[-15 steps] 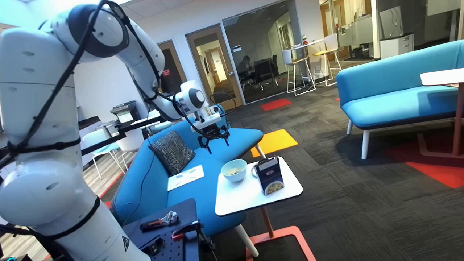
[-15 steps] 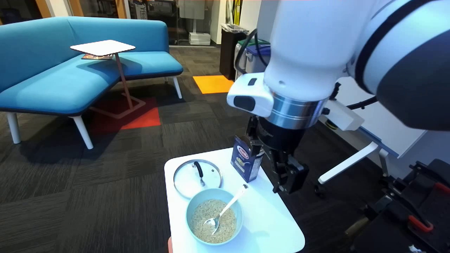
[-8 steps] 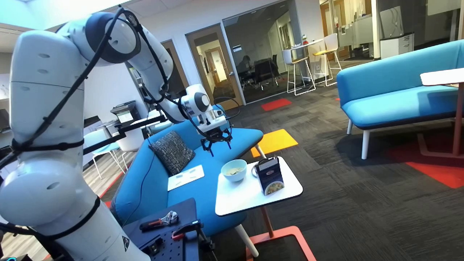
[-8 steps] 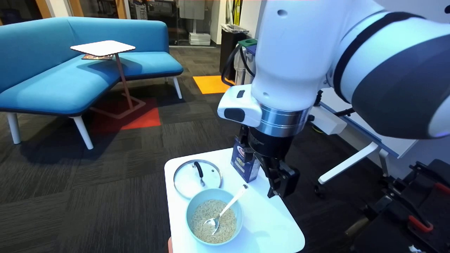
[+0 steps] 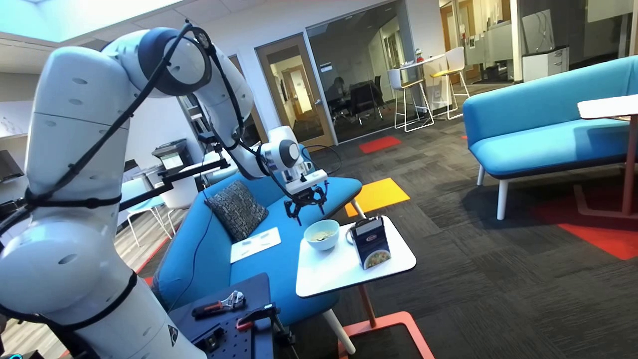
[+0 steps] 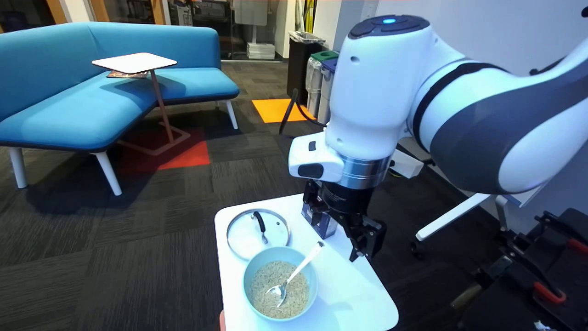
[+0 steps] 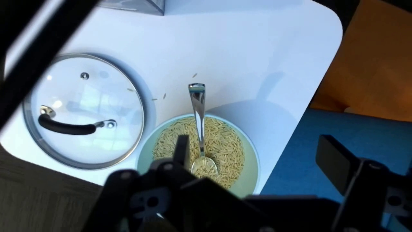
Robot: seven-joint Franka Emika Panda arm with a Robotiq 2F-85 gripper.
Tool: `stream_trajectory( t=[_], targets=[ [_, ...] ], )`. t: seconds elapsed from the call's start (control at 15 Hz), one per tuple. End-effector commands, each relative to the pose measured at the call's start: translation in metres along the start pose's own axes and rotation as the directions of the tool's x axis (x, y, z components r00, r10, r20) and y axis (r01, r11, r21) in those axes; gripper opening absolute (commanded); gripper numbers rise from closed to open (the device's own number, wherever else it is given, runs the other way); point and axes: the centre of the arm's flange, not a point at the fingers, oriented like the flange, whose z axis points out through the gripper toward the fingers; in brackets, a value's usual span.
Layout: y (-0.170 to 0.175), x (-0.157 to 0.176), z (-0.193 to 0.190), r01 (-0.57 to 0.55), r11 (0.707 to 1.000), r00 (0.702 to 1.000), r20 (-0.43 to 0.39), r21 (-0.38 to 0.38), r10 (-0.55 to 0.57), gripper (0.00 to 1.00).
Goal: Remove the spoon from the bowl
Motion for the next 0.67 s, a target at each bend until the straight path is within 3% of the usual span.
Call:
stream_trajectory(
  t=[0.0,0.6],
  targets=[
    [0.015,-0.009,0.018,0.049,0.999,0.997,-0.057,0.005,-0.049,1.0],
    [0.013,0.015,0.058,-0.052,0.997,0.999,0.007,0.053,0.052,1.0]
  ],
)
